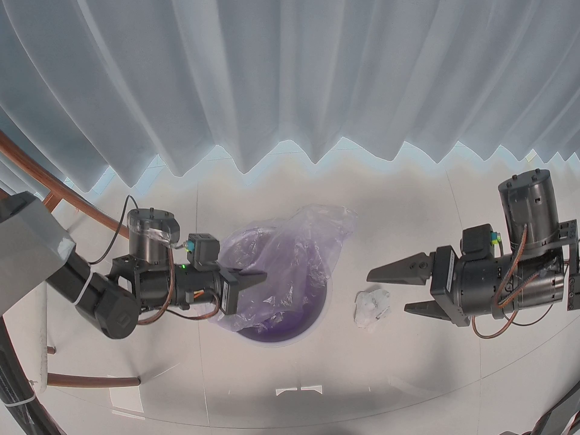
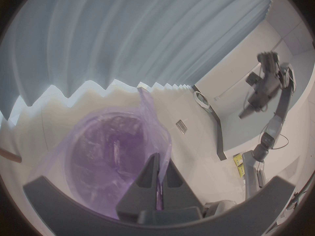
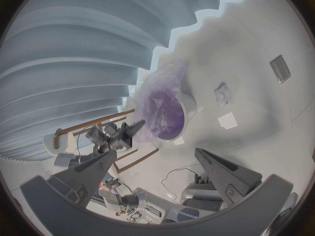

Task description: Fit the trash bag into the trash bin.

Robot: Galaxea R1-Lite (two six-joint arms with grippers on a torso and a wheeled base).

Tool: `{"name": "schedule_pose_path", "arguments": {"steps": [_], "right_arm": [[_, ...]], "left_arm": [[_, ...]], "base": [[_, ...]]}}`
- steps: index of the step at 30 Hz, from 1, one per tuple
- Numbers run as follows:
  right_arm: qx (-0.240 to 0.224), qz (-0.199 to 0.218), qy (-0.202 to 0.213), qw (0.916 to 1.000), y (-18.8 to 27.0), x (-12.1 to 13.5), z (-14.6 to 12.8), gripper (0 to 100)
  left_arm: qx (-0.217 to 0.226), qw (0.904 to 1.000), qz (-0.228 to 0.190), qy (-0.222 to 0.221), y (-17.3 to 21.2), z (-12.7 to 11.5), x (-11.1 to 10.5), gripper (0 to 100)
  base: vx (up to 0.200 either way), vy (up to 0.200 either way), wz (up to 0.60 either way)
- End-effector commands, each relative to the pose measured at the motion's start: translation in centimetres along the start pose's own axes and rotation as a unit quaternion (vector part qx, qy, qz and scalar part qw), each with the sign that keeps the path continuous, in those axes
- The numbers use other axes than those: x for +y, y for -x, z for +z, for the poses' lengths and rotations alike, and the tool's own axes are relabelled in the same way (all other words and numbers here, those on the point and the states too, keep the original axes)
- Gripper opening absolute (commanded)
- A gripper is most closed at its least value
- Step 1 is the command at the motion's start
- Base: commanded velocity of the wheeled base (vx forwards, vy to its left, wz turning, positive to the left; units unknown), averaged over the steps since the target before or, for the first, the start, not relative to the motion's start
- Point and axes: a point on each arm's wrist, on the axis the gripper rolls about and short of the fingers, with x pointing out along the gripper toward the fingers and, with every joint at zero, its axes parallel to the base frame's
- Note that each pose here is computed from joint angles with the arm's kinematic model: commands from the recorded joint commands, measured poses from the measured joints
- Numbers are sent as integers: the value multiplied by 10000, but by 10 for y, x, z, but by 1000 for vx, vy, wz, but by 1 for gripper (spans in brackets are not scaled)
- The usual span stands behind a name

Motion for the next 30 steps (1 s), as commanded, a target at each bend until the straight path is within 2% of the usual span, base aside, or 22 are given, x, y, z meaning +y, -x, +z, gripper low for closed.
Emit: {"name": "schedule_pose_path", "arguments": {"steps": [1, 4, 10, 12, 17, 23, 24, 30], "right_arm": [[32, -50, -74, 10000, -27, 20, 22, 100], [268, -327, -136, 9990, -36, 28, 28, 100], [513, -633, -145, 9966, -63, 42, 44, 100], [600, -705, -89, 9957, -70, 44, 44, 100], [752, -1302, 386, 9879, -106, 45, 35, 100], [862, -1413, 502, 9849, -132, 45, 30, 100], [851, -1460, 504, 9843, -139, 43, 31, 0], [789, -1566, 449, 9835, -141, 41, 31, 0]], "left_arm": [[108, 9990, -133, -413, 25, -2, -66, 0], [183, 9984, -271, -455, 33, -10, -83, 0], [289, 9981, -321, -438, 37, -22, -87, 0], [282, 9981, -321, -441, 37, -22, -87, 0], [264, 9979, -343, -474, 35, -21, -88, 0], [280, 9978, -357, -473, 36, -22, -89, 0], [280, 9978, -357, -473, 36, -22, -89, 0], [177, 9981, -305, -506, 37, -20, -88, 0]], "base": [[0, 0, 0], [0, 0, 0], [0, 0, 0], [0, 0, 0], [0, 0, 0], [0, 0, 0], [0, 0, 0], [0, 0, 0]]}}
